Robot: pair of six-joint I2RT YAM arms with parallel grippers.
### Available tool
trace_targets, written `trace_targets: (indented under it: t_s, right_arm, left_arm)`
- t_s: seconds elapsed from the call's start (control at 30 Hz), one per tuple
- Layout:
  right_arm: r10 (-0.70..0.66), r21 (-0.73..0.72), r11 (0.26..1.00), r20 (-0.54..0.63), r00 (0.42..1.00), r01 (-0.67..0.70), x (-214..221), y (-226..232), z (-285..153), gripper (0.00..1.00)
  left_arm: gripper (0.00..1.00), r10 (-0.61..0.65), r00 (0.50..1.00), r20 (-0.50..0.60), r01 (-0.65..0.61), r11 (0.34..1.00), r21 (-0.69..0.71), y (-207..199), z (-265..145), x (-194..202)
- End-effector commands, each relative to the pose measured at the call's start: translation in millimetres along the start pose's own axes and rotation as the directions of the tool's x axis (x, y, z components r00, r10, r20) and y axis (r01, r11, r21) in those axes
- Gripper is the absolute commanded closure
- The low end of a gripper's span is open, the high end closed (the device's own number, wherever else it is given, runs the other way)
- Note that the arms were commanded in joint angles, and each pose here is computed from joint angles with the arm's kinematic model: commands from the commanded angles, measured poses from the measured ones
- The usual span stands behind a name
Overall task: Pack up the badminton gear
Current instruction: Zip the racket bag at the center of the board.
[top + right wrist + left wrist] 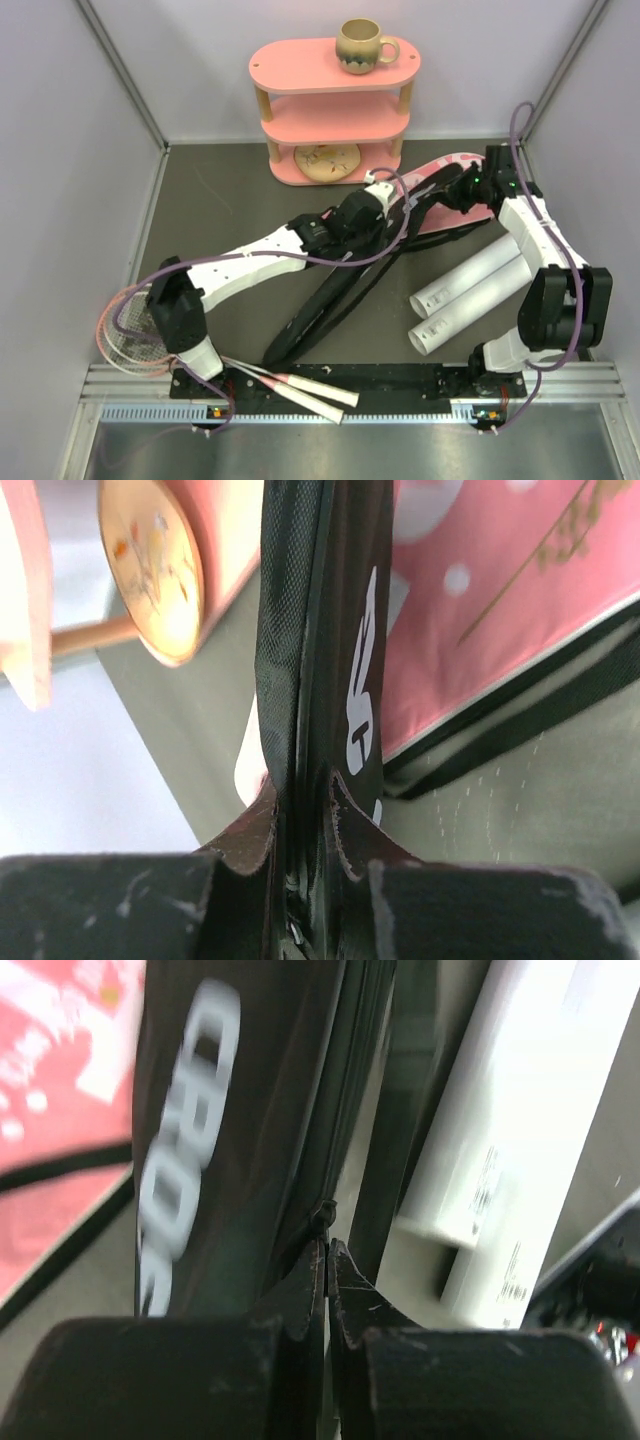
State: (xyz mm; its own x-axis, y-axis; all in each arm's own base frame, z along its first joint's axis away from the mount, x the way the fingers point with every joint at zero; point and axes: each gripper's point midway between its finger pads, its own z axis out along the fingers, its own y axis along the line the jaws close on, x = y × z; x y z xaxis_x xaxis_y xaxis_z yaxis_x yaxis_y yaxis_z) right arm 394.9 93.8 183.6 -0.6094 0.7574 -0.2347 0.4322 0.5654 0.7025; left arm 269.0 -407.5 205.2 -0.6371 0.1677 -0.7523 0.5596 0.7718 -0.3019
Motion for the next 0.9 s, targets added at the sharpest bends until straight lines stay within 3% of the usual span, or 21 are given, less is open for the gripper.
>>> trace_targets:
  t_s: [0.0,0.23,0.43,0.47,0.67,0.77,0.87]
  right_arm:
    - [0.003,-0.076,0.996,0.442,0.897,0.035,-131,30,-23,1.00]
    - [0.002,-0.081,0.996,0.482,0.876,0.042,-155,27,-17,1.00]
    - [0.000,-0.119,0.990,0.543,0.840,0.078,-195,44,-18,1.00]
    - [0.003,-0.103,0.993,0.542,0.840,0.063,-203,36,-11,1.00]
    - [-0.013,-0.100,0.991,0.570,0.821,0.085,-234,37,-4,1.00]
    - [-0.032,-0.076,0.993,0.581,0.813,0.094,-246,33,4,1.00]
    - [-0.034,-0.078,0.992,0.578,0.815,0.097,-250,30,7,1.00]
  left_arm:
    - [1.00,0.014,0.981,-0.192,0.000,0.998,0.070,-3,-47,57]
    - [1.00,0.002,0.970,-0.243,0.022,0.995,0.095,4,-56,90]
    - [1.00,-0.054,0.950,-0.307,0.025,0.995,-0.097,58,-78,142]
    - [1.00,-0.072,0.939,-0.337,0.023,0.988,-0.150,75,-83,166]
    - [1.00,-0.252,0.892,-0.375,0.143,0.945,-0.296,115,-126,237]
    - [1.00,-0.345,0.861,-0.374,0.208,0.910,-0.359,126,-141,262]
    - [1.00,-0.351,0.865,-0.359,0.195,0.894,-0.403,137,-147,267]
